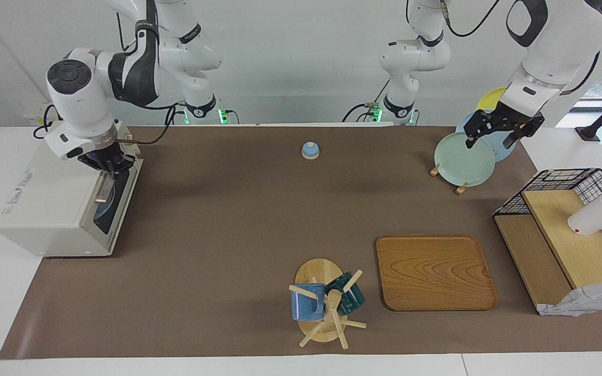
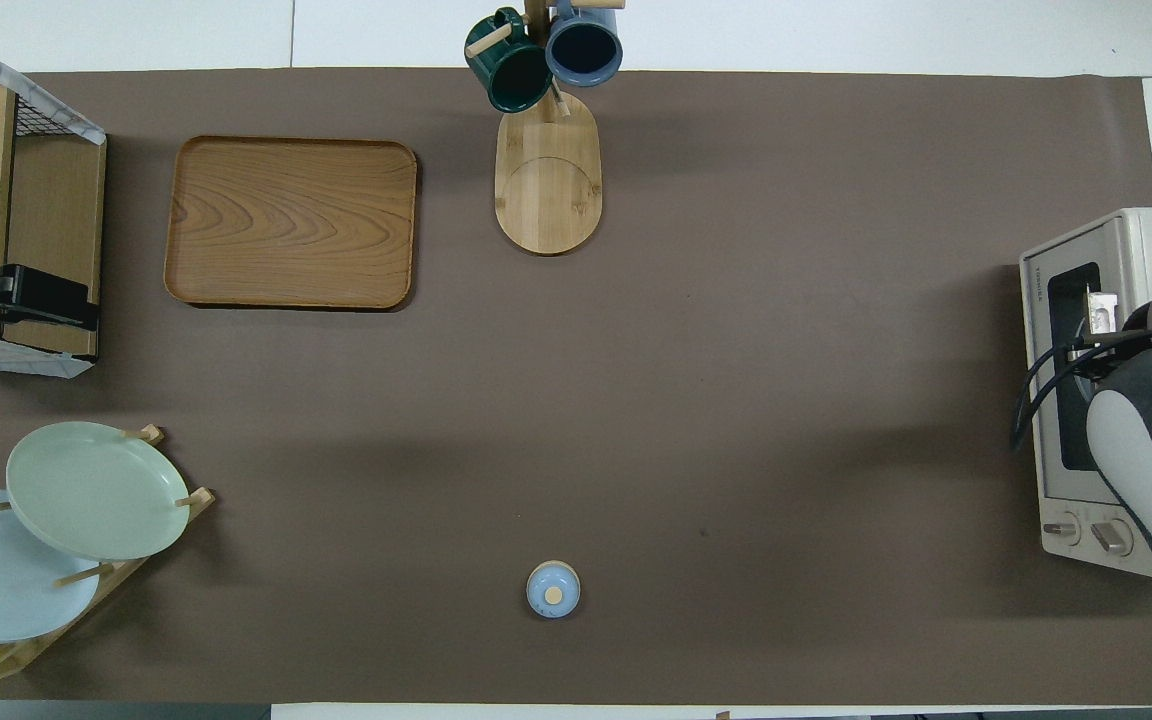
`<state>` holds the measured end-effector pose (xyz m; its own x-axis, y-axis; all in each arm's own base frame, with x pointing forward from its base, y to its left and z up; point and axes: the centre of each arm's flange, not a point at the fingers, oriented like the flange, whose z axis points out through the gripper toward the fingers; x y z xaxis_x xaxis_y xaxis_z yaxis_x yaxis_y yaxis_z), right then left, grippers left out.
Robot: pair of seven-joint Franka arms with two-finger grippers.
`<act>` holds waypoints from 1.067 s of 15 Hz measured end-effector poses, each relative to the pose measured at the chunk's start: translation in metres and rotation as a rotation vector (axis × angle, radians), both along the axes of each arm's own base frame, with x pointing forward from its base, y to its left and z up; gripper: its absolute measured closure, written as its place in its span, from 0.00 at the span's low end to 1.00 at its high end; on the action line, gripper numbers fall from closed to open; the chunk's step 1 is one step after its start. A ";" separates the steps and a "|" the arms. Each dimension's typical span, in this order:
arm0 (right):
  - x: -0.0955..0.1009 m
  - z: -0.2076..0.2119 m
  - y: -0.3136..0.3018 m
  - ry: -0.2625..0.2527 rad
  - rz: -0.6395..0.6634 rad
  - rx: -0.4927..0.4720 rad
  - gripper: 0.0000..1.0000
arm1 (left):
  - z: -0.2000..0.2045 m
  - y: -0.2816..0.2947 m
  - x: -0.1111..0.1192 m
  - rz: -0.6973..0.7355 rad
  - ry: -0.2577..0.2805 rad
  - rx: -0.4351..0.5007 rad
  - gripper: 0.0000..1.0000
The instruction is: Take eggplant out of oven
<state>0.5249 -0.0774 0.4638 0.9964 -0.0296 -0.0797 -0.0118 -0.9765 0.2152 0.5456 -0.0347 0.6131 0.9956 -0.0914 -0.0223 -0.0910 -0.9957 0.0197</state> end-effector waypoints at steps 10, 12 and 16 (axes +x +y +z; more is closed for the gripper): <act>-0.001 -0.058 0.058 -0.054 0.002 0.174 0.99 | 0.000 0.000 0.000 0.000 0.000 0.000 0.00; 0.009 -0.085 0.073 -0.101 0.032 0.181 0.99 | 0.000 0.000 0.000 0.000 0.000 0.000 0.00; 0.023 -0.142 0.089 -0.107 0.026 0.185 0.99 | 0.000 0.000 0.000 0.000 0.000 0.000 0.00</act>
<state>0.5476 0.0121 0.3218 0.9997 0.0019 0.0249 0.0012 -0.9995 0.0310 0.5456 -0.0348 0.6131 0.9956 -0.0914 -0.0223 -0.0910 -0.9957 0.0197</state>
